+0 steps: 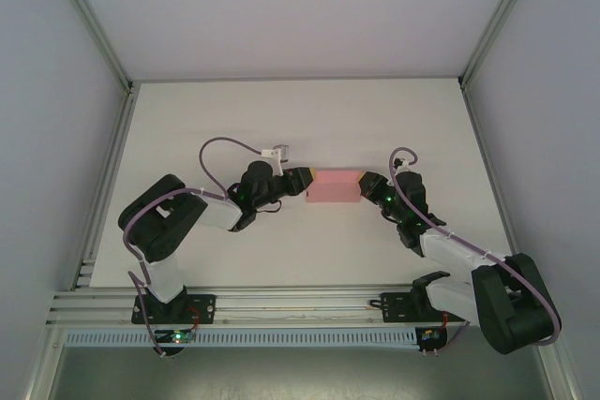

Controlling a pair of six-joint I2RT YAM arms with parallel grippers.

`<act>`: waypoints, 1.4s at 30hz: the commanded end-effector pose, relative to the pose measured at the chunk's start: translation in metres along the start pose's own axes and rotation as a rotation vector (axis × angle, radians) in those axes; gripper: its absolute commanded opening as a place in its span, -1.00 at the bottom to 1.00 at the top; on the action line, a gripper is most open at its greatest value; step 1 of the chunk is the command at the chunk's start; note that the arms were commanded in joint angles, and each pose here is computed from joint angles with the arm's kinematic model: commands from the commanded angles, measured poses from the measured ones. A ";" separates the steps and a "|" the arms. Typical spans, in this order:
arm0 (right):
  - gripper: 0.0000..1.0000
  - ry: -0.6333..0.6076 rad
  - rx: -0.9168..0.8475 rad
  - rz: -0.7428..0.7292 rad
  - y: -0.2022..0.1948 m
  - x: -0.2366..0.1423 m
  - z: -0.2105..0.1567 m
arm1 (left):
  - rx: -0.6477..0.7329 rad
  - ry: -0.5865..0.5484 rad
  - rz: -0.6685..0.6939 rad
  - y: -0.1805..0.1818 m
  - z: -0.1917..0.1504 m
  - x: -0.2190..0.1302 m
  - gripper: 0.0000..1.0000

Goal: Assemble paper box

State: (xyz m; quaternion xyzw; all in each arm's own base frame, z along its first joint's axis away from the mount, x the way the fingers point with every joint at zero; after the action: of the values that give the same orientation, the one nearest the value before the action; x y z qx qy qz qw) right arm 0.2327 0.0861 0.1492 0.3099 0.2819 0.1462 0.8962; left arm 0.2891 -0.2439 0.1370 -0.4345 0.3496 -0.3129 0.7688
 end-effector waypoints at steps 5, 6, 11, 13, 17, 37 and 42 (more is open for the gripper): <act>-0.53 0.169 0.027 -0.092 -0.016 -0.001 -0.029 | 0.026 0.137 0.040 -0.001 -0.010 0.000 -0.14; -0.53 0.172 0.020 -0.097 -0.016 -0.001 -0.029 | 0.027 0.135 0.042 -0.003 -0.009 0.001 -0.12; -0.38 0.123 0.007 -0.087 -0.006 -0.002 -0.018 | 0.060 0.102 0.032 -0.014 0.000 0.003 0.02; -0.31 0.110 -0.002 -0.081 -0.003 -0.003 -0.016 | 0.065 0.104 0.026 -0.019 0.002 0.003 0.11; -0.21 0.089 -0.015 -0.081 0.002 -0.004 -0.009 | 0.085 0.100 0.028 -0.025 0.006 0.003 0.46; 0.97 -0.075 -0.257 -0.016 0.037 -0.030 0.031 | 0.199 -0.059 0.247 -0.048 0.041 -0.033 1.00; 0.97 0.026 -0.729 0.155 0.065 -0.034 0.039 | 0.212 -0.128 0.507 -0.043 0.067 -0.059 1.00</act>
State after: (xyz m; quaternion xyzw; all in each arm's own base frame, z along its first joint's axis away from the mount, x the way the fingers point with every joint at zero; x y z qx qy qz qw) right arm 0.2254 0.0902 0.2137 0.1278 0.2285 0.2089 0.9422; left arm 0.2992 -0.2143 0.2125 -0.3197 0.3510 -0.2092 0.8549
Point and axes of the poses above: each hand's point on the last joint's axis, 136 mm out from that joint toward the fingers, its own x axis out along the fingers, its own y axis along the line the jaws close on, z = x × y, the point moved 10 cm from there along -x, back along the fingers, and after that the axes turned 13 degrees about -x, right-handed, at the moved point
